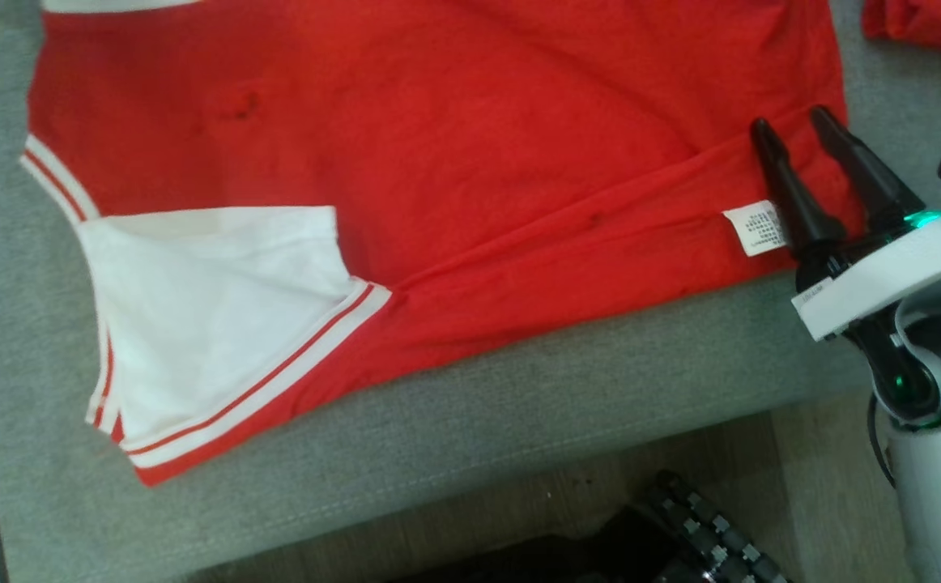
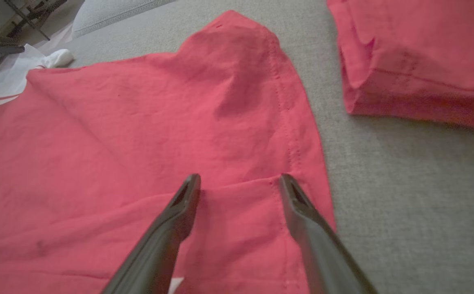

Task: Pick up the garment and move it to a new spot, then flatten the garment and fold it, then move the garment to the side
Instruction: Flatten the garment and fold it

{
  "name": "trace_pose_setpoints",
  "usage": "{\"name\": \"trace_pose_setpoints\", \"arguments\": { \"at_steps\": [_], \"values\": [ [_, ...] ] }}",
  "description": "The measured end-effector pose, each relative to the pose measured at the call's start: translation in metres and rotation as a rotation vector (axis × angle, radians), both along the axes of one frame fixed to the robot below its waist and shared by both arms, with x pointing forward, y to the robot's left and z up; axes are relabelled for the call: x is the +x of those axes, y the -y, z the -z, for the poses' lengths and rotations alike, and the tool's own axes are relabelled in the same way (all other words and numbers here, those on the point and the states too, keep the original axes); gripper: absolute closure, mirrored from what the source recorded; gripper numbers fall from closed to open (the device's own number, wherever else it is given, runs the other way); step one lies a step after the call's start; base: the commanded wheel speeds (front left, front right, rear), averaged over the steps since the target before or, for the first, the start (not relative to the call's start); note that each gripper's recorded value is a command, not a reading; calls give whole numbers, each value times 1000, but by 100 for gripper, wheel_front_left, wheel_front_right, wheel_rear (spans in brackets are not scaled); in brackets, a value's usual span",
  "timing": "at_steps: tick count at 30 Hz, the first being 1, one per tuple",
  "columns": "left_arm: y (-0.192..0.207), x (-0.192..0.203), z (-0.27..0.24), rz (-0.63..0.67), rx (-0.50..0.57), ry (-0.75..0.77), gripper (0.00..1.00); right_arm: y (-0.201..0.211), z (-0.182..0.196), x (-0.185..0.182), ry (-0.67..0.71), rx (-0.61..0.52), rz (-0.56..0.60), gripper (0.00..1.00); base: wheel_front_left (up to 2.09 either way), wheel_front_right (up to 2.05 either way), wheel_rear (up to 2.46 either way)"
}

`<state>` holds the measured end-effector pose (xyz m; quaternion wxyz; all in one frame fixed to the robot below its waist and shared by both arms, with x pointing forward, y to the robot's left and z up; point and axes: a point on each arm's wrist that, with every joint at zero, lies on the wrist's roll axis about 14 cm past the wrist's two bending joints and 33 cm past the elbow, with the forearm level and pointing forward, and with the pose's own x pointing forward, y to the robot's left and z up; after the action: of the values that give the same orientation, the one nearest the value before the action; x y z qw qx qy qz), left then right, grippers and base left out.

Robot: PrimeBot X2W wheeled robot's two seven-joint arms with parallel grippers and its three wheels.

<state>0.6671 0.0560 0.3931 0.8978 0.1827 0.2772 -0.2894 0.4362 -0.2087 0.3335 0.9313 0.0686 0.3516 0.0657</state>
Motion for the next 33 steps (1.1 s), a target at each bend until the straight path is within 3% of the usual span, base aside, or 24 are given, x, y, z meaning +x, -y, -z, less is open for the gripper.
{"name": "trace_pose_setpoints", "arguments": {
  "at_steps": [8,9,10,12,18,24,33],
  "values": [
    [5,0,22,5,12,-62,0,9,2,-1,1,-6,26,0,0,0,0],
    [6,0,23,9,14,-65,15,10,2,0,1,-7,26,0,0,0,0],
    [7,0,24,12,18,-66,51,10,1,0,0,-4,27,0,0,0,0],
    [8,3,23,16,26,-61,98,11,1,0,0,-7,27,0,0,0,0],
    [4,11,20,1,16,-38,100,18,-15,18,50,-39,9,0,0,0,0],
    [8,10,8,25,-12,17,100,20,-43,66,62,-114,-65,0,0,0,0],
    [4,3,-10,48,-16,58,100,43,-43,116,-124,-341,-140,0,0,0,0]
  ]
}}
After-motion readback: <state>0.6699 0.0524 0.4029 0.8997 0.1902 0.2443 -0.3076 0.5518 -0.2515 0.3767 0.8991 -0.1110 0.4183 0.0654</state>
